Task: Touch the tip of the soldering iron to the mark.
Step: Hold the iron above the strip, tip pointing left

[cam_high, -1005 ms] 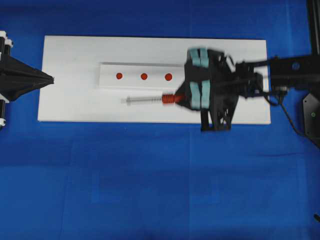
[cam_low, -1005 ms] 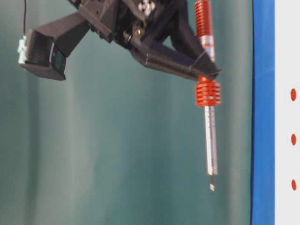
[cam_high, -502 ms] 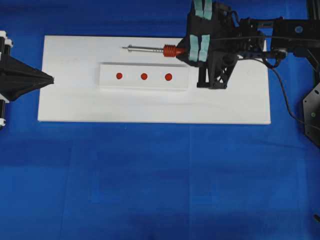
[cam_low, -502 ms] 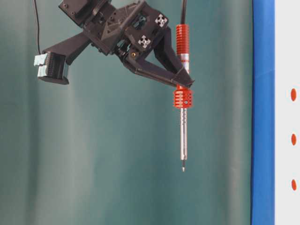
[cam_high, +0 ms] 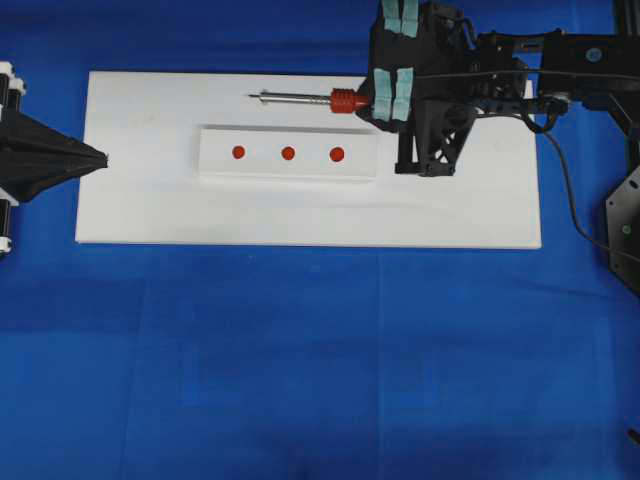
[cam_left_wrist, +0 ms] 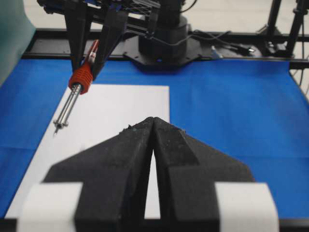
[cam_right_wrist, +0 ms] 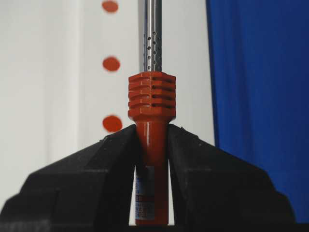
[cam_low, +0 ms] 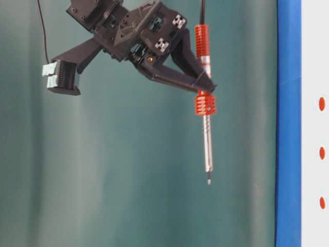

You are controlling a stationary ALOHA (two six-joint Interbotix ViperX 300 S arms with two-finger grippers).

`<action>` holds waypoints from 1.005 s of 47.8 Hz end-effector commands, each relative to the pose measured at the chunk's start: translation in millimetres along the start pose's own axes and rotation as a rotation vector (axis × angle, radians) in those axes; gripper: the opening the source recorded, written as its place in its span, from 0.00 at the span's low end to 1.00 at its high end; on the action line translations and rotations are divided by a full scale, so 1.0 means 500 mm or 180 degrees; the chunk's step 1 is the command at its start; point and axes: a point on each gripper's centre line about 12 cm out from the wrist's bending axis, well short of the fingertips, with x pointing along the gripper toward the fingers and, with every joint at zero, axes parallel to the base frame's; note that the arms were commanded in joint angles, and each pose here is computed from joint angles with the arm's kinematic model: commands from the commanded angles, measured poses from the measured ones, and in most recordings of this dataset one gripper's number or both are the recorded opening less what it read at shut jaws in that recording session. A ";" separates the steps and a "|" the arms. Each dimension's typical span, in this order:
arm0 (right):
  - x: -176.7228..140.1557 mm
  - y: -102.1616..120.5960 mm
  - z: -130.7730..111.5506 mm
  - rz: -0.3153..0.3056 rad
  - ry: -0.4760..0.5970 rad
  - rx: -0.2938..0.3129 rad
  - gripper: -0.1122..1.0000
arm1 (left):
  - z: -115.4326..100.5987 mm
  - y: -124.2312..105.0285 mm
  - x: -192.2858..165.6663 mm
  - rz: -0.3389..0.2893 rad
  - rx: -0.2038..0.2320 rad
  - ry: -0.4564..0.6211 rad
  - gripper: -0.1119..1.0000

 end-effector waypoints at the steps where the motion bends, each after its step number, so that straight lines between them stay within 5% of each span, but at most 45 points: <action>1: -0.016 0.001 0.018 0.0001 -0.0021 -0.0018 0.16 | 0.008 0.001 0.003 0.0005 0.0005 -0.0034 0.10; 16: -0.023 0.006 -0.015 0.0028 0.0495 -0.0023 0.16 | 0.007 0.001 0.002 0.0005 0.0020 -0.0034 0.10; 48: -0.022 0.006 -0.011 0.0027 0.0461 -0.0023 0.16 | 0.008 0.001 0.003 0.0005 0.0025 -0.0039 0.10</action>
